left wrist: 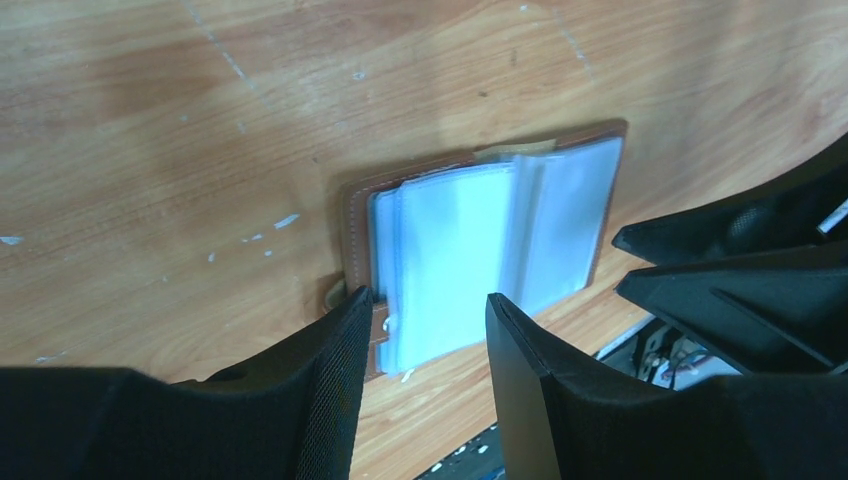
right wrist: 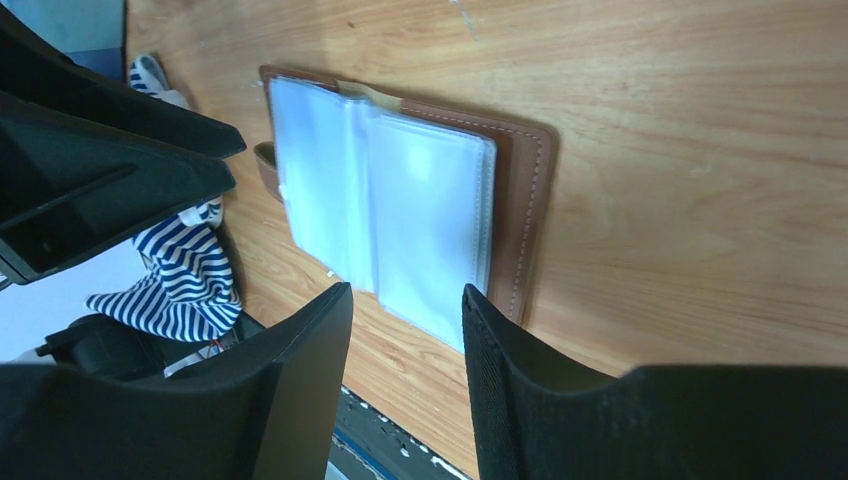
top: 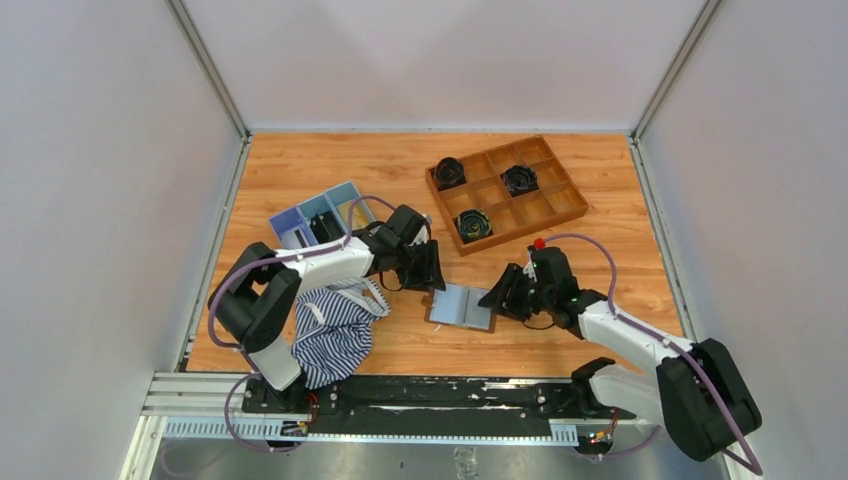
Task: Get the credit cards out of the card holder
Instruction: Remove the credit card from the card holder.
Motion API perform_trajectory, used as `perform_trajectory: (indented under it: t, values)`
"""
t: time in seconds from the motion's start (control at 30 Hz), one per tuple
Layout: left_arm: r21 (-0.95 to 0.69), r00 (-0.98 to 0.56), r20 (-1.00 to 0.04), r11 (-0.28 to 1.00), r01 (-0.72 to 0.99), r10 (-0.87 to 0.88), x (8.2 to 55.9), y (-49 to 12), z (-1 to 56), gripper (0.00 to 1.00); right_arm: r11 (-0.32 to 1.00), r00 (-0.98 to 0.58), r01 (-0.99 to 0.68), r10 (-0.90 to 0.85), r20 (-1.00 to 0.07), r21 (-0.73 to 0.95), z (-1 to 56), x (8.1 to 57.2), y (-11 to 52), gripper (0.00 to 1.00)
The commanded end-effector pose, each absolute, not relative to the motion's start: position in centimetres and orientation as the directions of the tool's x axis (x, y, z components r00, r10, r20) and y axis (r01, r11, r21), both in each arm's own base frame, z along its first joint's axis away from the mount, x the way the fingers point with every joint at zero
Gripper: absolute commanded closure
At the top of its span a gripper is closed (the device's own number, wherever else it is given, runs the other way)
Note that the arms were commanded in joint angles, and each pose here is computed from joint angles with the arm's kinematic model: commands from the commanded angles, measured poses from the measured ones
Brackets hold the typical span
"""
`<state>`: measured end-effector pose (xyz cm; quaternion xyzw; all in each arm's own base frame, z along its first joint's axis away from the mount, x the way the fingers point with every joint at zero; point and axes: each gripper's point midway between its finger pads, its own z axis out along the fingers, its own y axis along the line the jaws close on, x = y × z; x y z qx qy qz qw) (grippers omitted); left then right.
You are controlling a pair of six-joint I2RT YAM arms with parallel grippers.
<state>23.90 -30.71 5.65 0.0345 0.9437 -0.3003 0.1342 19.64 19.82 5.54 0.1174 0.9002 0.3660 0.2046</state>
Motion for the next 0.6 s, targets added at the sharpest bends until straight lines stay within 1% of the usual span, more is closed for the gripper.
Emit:
perform_trajectory:
  t: [0.0,0.13,0.3,0.43,0.57]
  values:
    - [-0.490,-0.973,-0.229,0.863,0.127,0.013,23.3,-29.7,3.1,0.51,0.734,-0.913,0.085,0.329,-0.242,0.674,3.5,18.4,19.6,0.52]
    - [-0.509,-0.979,-0.205,0.853,0.115,0.010,22.9,-30.0,2.4,0.51,0.728,-0.920,0.066,0.309,-0.240,0.682,3.6,18.6,20.1,0.52]
    - [-0.536,-0.980,-0.201,0.836,0.116,0.007,22.9,-30.6,2.6,0.51,0.729,-0.936,0.052,0.273,-0.221,0.683,3.4,18.7,20.6,0.52]
    - [-0.549,-0.981,-0.195,0.826,0.123,0.016,23.0,-31.1,2.6,0.51,0.706,-0.941,0.047,0.269,-0.205,0.707,3.7,18.7,21.5,0.53]
    - [-0.553,-0.982,-0.188,0.823,0.129,0.028,23.1,-31.4,2.5,0.52,0.692,-0.942,0.019,0.254,-0.219,0.722,4.7,19.0,22.4,0.53]
